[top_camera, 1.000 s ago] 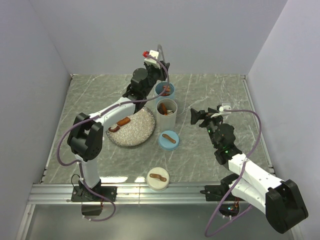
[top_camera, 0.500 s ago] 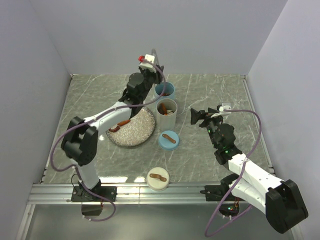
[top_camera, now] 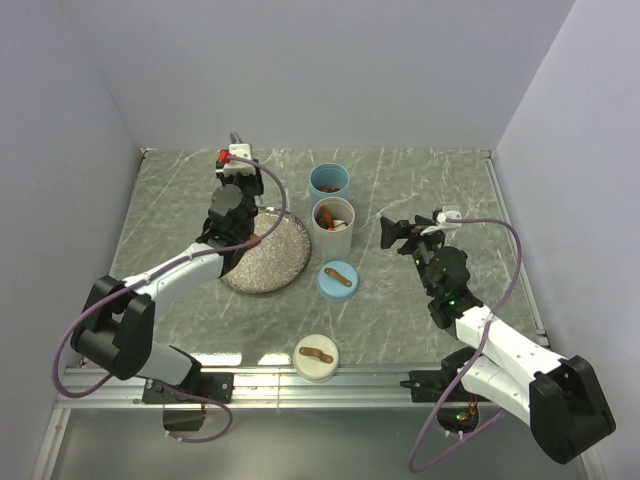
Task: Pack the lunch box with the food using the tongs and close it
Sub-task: Pick up the food using the clamp
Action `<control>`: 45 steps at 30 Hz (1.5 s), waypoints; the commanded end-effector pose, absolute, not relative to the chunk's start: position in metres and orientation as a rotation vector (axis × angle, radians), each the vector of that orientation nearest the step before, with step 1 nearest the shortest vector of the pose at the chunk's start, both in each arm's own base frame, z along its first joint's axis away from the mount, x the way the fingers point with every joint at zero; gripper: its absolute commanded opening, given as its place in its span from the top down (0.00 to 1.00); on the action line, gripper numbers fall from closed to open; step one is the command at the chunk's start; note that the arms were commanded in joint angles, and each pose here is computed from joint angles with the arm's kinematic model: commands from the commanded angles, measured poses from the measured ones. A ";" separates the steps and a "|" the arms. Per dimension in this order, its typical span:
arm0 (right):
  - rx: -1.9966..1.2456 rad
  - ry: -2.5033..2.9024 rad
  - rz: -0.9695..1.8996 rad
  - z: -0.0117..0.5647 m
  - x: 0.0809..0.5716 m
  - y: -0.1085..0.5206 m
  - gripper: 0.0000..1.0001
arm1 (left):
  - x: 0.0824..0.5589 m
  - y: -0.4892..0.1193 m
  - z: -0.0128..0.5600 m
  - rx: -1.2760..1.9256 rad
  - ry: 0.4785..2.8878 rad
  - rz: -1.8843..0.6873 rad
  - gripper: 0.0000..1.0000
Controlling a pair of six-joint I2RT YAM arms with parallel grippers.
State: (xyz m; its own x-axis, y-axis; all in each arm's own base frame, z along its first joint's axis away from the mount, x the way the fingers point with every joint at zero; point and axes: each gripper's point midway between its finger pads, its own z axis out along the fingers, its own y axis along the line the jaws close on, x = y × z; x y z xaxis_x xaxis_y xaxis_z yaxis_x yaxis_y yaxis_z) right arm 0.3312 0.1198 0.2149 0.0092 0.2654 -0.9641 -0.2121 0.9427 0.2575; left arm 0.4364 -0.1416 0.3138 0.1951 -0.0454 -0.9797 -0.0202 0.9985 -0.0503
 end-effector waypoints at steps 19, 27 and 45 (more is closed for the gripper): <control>0.040 1.484 0.368 0.226 0.339 0.120 0.02 | 0.467 -0.100 0.228 -0.050 1.500 0.050 0.54; 0.038 1.484 0.371 0.225 0.338 0.121 0.02 | 0.468 -0.121 0.214 0.005 1.526 -0.065 0.55; 0.033 1.490 0.370 0.224 0.340 0.122 0.02 | 0.486 -0.122 0.185 -0.023 1.591 -0.036 0.63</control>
State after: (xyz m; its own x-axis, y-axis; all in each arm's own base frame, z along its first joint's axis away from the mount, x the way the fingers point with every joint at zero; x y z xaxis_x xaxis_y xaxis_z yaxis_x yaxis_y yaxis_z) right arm 0.3342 0.1226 0.2023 -0.0258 0.2498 -0.9680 -0.2106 0.9452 0.2495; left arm 0.4758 -0.1185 0.1687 -0.0716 0.0032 -0.9974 0.0107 0.9999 0.0024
